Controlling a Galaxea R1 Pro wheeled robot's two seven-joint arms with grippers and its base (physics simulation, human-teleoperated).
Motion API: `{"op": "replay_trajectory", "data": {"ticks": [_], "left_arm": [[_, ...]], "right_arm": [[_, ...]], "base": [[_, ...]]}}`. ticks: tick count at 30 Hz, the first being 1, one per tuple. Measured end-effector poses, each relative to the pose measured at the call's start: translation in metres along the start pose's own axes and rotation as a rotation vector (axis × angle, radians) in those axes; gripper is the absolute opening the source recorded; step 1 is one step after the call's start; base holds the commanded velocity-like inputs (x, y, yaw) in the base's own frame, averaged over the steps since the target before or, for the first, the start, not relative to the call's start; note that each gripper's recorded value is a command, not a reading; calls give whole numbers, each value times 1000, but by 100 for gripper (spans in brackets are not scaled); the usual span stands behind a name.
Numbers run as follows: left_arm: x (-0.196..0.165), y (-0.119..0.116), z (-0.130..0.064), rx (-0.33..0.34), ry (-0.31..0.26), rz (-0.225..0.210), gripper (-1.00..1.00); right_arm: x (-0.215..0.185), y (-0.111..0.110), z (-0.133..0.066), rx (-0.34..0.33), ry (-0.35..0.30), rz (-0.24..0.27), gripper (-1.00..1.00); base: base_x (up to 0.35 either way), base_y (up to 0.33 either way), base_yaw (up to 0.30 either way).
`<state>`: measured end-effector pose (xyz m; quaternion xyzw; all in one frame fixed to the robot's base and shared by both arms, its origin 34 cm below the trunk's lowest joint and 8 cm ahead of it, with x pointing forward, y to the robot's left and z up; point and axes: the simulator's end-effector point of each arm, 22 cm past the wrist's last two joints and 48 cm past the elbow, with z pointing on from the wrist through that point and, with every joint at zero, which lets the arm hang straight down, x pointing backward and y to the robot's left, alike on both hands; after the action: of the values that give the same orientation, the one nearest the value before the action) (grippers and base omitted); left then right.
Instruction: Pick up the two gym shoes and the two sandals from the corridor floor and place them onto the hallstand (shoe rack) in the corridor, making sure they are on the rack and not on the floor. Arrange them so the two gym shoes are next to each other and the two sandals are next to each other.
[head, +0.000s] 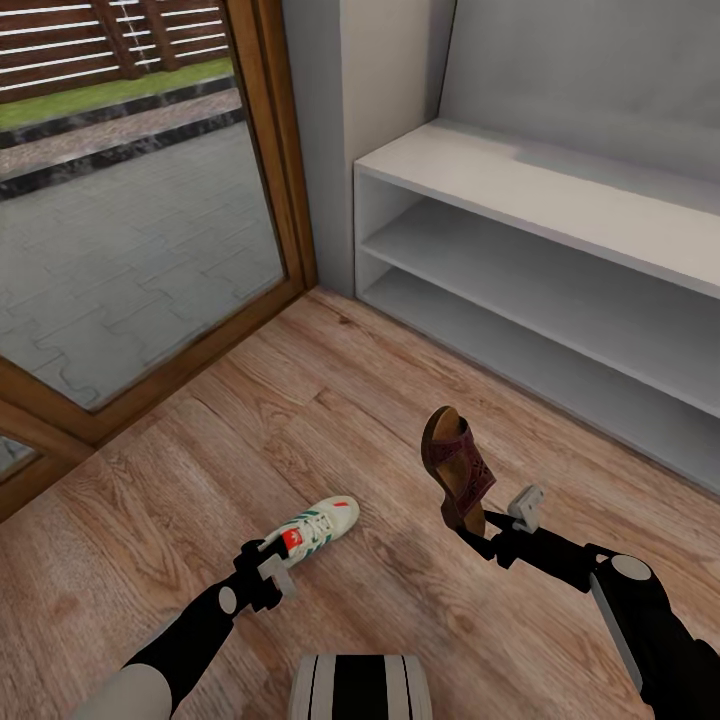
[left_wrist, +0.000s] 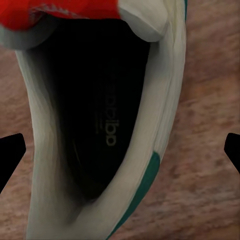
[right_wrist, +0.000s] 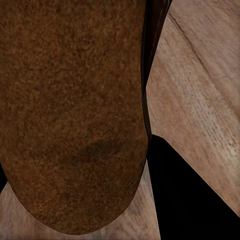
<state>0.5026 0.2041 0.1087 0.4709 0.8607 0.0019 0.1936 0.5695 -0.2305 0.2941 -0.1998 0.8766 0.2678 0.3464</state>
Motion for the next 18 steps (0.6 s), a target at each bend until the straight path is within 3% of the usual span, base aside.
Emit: {"op": "replay_trajectory", "data": {"ticks": [18], "left_arm": [[-1, 1, 0, -2, -1, 0, 100]], "right_arm": [[1, 0, 0, 0, 1, 1, -100]], "base": [[0, 0, 14]]}}
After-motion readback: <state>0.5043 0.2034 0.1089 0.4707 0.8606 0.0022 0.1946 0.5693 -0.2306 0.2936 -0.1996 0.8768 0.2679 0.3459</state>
